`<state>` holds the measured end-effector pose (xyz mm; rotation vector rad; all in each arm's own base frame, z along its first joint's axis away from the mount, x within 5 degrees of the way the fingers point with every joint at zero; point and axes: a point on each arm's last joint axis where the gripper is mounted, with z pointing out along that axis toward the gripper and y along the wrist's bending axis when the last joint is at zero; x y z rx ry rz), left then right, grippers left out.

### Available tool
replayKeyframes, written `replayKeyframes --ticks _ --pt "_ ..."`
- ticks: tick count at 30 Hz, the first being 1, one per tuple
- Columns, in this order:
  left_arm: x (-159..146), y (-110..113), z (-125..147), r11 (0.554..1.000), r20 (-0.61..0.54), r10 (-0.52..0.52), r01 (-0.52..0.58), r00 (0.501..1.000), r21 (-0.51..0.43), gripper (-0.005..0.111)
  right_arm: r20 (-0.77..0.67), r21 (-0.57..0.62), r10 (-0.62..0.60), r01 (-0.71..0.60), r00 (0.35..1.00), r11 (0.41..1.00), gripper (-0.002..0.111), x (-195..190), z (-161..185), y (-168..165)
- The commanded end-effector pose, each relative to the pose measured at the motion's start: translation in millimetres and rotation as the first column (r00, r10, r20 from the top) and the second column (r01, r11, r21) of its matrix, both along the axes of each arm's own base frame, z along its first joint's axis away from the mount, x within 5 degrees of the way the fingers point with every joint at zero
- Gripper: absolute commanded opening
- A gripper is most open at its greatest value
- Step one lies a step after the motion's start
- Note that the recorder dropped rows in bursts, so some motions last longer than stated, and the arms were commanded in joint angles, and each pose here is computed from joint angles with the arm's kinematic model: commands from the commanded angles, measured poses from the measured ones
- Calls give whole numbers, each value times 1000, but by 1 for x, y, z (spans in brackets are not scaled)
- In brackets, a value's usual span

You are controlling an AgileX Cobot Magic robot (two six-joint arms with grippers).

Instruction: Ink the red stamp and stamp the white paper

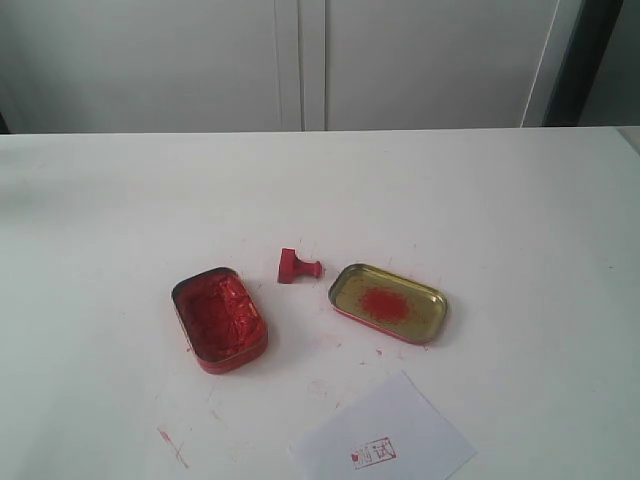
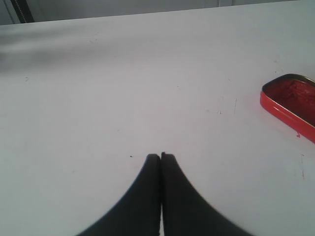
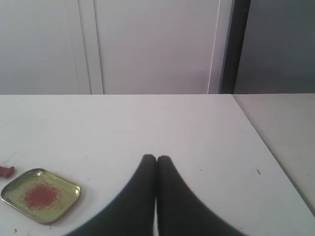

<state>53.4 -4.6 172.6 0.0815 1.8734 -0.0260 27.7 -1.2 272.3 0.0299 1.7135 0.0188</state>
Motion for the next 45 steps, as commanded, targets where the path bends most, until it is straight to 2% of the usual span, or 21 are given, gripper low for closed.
replayKeyframes --ticks 1,16,30,45 --pt "0 0 -1 1000 4 2 -2 1000 -9 0 15 -28 2 -1 1000 1000 0 5 -10 0" --pt "0 0 -1 1000 4 2 -2 1000 -9 0 -10 -40 6 -7 1000 999 0 20 -51 0" --pt "0 0 -1 1000 4 2 -2 1000 -9 0 -105 -41 9 -14 994 999 0 26 -89 0" --pt "0 0 -1 1000 4 2 -2 1000 -9 0 -112 -41 29 -34 993 999 0 26 -90 1"
